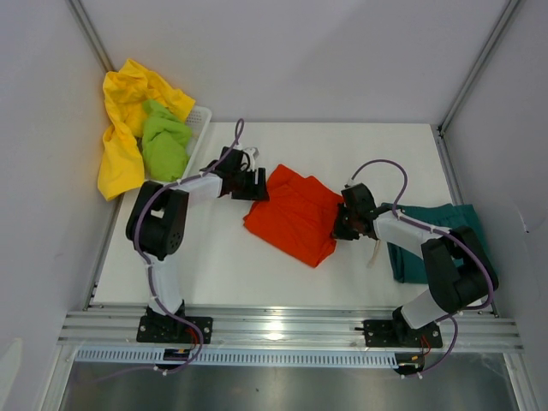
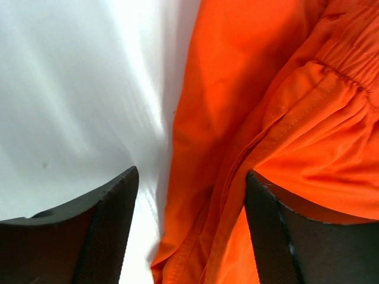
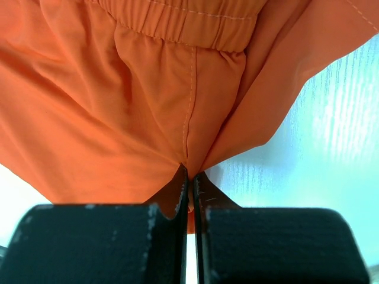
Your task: Fold and stack the shorts
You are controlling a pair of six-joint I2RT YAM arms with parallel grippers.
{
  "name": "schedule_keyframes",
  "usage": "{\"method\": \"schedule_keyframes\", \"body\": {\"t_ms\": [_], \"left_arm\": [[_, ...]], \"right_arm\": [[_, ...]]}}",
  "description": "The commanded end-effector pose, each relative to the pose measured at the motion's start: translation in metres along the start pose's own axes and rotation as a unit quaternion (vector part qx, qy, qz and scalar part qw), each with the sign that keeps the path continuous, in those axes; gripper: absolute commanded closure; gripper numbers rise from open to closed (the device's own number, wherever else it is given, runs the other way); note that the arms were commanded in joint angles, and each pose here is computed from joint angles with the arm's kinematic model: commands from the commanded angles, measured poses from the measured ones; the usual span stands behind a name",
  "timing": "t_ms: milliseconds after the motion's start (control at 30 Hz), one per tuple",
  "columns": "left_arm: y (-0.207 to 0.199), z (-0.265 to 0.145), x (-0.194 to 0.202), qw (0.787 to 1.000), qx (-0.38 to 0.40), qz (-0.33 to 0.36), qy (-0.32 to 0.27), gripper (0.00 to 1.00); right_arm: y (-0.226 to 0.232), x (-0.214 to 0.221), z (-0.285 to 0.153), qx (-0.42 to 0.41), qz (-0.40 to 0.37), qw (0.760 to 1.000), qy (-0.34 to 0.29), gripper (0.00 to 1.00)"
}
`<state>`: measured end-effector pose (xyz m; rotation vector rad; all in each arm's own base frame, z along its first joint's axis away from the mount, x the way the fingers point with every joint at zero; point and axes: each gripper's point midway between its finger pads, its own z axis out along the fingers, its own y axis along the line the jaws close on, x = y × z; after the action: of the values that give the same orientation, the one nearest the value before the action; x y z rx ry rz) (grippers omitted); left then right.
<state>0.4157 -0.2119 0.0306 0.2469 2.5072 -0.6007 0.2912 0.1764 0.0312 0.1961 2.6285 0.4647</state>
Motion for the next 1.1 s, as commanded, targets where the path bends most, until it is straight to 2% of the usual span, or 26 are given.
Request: {"method": "schedule_keyframes", "body": {"t_ms": [0, 67, 167, 267, 400, 433, 467, 533, 567, 633, 667, 733, 833, 933, 967, 1033, 1067], "left_arm": [[-0.011, 0.005, -0.020, 0.999, 0.034, -0.001, -0.019, 0.30], [-0.014, 0.006, -0.021, 0.999, 0.045, 0.000, -0.017, 0.30], [-0.022, 0.010, -0.020, 0.997, 0.070, 0.003, -0.007, 0.23], [-0.031, 0.016, -0.013, 0.996, 0.086, 0.013, 0.015, 0.23], [-0.035, 0.022, -0.005, 0.995, 0.095, 0.009, 0.038, 0.34], [-0.034, 0.024, -0.007, 0.995, 0.091, 0.008, 0.041, 0.39], [-0.031, 0.026, -0.002, 0.995, 0.085, 0.004, 0.049, 0.49], [-0.029, 0.027, -0.003, 0.996, 0.077, 0.001, 0.051, 0.64], [-0.029, 0.026, -0.002, 0.996, 0.076, -0.001, 0.053, 0.81], [-0.026, 0.025, -0.005, 0.997, 0.066, -0.004, 0.043, 0.98], [-0.021, 0.024, 0.004, 0.997, 0.055, -0.007, 0.048, 1.00], [-0.023, 0.012, -0.009, 0.999, 0.045, -0.008, 0.017, 1.00], [-0.017, -0.007, -0.009, 0.999, 0.016, -0.023, -0.015, 1.00], [-0.010, -0.023, 0.015, 0.998, -0.007, -0.055, -0.025, 1.00], [-0.011, -0.027, 0.011, 0.996, -0.014, -0.070, -0.043, 1.00], [-0.011, -0.040, 0.038, 0.995, -0.032, -0.084, -0.043, 1.00], [-0.008, -0.045, 0.039, 0.991, -0.058, -0.104, -0.060, 1.00]], "right_arm": [[0.002, -0.003, -0.005, -0.011, -0.013, 1.000, -0.009, 1.00], [0.003, -0.003, -0.005, -0.013, -0.014, 1.000, -0.009, 1.00], [0.005, -0.003, -0.006, -0.018, -0.014, 1.000, -0.008, 1.00], [0.007, -0.003, -0.006, -0.023, -0.014, 1.000, -0.008, 1.00], [0.009, -0.004, -0.006, -0.026, -0.016, 1.000, -0.007, 1.00], [0.009, -0.005, -0.006, -0.027, -0.017, 0.999, -0.007, 1.00], [0.010, -0.005, -0.007, -0.029, -0.017, 0.999, -0.008, 1.00], [0.010, -0.005, -0.007, -0.029, -0.017, 0.999, -0.008, 1.00], [0.011, -0.006, -0.007, -0.031, -0.016, 0.999, -0.008, 1.00], [0.012, -0.006, -0.008, -0.032, -0.019, 0.999, -0.007, 1.00], [0.013, -0.006, -0.008, -0.034, -0.019, 0.999, -0.007, 1.00], [0.014, -0.005, -0.007, -0.035, -0.025, 0.999, -0.002, 1.00], [0.015, -0.004, -0.007, -0.033, -0.042, 0.999, 0.011, 1.00], [0.013, -0.001, -0.006, -0.019, -0.067, 0.997, 0.025, 1.00], [0.015, 0.000, -0.006, -0.017, -0.078, 0.996, 0.028, 1.00], [0.019, -0.004, -0.007, -0.007, -0.106, 0.994, 0.034, 1.00], [0.021, -0.005, -0.007, 0.000, -0.116, 0.993, 0.036, 1.00]]}}
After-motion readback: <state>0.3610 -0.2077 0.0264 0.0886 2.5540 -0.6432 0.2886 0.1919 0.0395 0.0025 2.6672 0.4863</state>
